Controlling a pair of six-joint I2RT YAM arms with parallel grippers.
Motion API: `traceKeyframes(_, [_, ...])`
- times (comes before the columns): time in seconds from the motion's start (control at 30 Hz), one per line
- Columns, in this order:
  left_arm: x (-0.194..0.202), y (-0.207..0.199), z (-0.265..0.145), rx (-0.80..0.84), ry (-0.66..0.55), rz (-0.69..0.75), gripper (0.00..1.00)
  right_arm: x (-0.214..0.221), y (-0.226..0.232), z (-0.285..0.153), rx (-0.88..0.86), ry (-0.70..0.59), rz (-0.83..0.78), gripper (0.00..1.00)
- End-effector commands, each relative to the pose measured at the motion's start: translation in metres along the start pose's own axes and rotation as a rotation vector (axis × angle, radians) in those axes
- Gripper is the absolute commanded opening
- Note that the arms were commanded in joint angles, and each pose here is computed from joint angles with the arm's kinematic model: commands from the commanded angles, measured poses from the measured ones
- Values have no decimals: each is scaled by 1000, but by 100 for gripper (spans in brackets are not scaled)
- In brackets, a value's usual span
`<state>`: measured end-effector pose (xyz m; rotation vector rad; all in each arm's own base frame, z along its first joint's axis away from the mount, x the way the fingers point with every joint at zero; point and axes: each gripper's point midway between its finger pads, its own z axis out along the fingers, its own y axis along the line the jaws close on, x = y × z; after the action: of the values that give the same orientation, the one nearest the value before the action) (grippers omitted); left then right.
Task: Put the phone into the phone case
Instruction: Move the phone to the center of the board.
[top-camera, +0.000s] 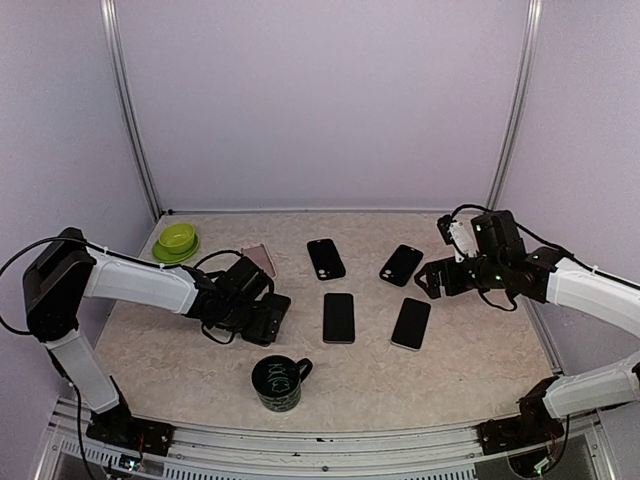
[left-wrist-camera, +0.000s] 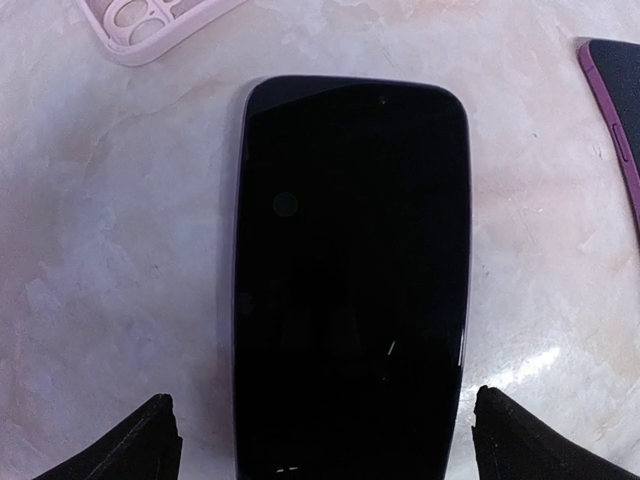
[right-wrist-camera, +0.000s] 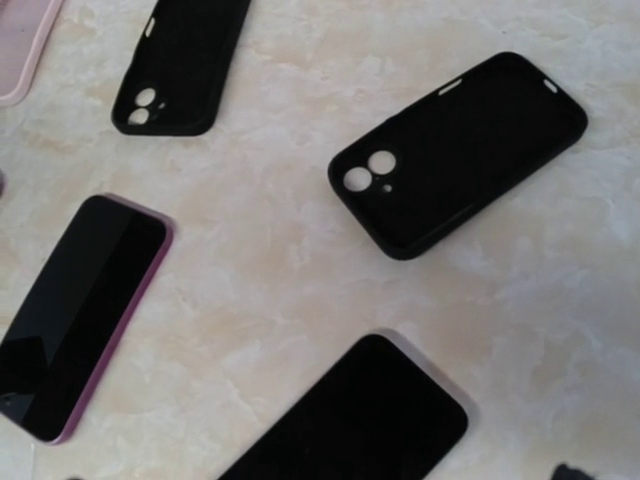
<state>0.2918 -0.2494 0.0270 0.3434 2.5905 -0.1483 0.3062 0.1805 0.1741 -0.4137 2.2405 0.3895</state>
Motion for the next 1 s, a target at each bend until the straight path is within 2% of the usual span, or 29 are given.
traceKeyframes(0.0, [9,-3,6,11,21,3,99,-1,5,-2,-3,-3,1,100])
traceKeyframes(0.27, [15,-6,10,17,41,-12,99,0,8,-1,-9,4,2,100])
traceKeyframes(0.97, [23,-45,0,166,60,-115,99,-1,24,12,-1,32,-34,100])
